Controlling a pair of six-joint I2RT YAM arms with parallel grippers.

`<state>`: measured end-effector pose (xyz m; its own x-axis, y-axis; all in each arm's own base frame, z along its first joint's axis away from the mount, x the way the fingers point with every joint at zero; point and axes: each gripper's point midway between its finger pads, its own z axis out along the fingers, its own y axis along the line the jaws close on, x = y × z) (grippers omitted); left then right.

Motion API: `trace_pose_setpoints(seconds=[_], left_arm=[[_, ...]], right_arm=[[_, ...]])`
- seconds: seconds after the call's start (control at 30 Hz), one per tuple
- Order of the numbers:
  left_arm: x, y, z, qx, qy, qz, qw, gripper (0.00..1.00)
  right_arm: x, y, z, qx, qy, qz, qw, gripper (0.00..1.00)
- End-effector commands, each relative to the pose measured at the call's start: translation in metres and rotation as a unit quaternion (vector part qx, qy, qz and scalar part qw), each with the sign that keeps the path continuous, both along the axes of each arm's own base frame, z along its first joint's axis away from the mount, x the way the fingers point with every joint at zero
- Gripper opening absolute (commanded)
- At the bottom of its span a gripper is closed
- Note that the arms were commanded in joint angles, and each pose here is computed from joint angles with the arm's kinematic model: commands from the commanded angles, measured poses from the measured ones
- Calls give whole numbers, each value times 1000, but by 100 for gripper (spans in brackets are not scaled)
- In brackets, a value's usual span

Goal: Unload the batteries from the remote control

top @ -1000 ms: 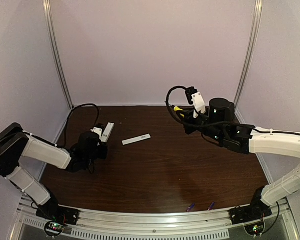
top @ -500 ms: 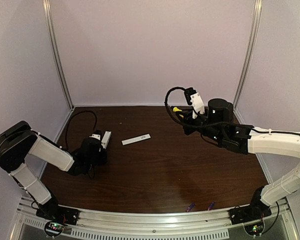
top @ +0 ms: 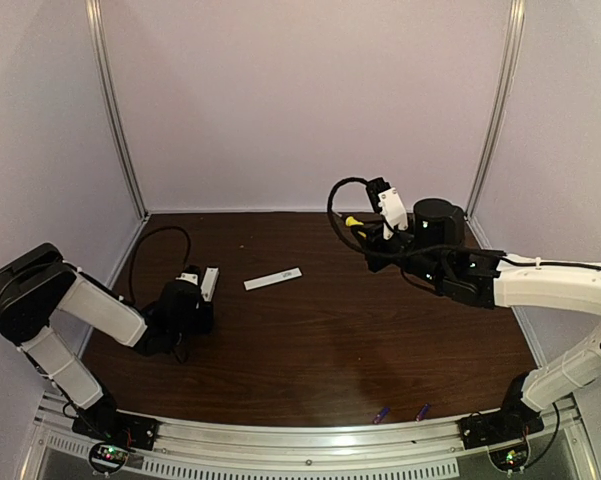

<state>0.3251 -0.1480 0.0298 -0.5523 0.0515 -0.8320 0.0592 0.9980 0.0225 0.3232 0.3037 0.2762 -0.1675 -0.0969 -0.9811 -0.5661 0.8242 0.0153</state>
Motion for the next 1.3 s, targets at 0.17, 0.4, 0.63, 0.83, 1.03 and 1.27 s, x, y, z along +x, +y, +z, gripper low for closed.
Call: trace_pose_setpoints(seconds=[0.17, 0.4, 0.63, 0.83, 1.03, 1.27], left_arm=[[2, 5, 19, -4, -24, 11, 1000, 83], [12, -8, 52, 6, -25, -14, 1000, 92], [24, -25, 117, -16, -76, -45, 996, 97], [22, -47, 162, -25, -114, -119, 986, 97], [10, -72, 206, -59, -150, -200, 966, 97], [-4, -100, 225, -45, -128, -297, 945, 92]], right_arm=[[0, -8, -9, -19, -2, -10, 1000, 0], [0, -18, -8, -29, -10, -23, 999, 0], [-1, -25, -3, -31, -10, -29, 999, 0], [-10, -21, -3, -55, -11, 8, 998, 0], [-25, -5, -6, -69, 6, 77, 995, 0], [-39, 6, -6, -92, 27, 132, 987, 0]])
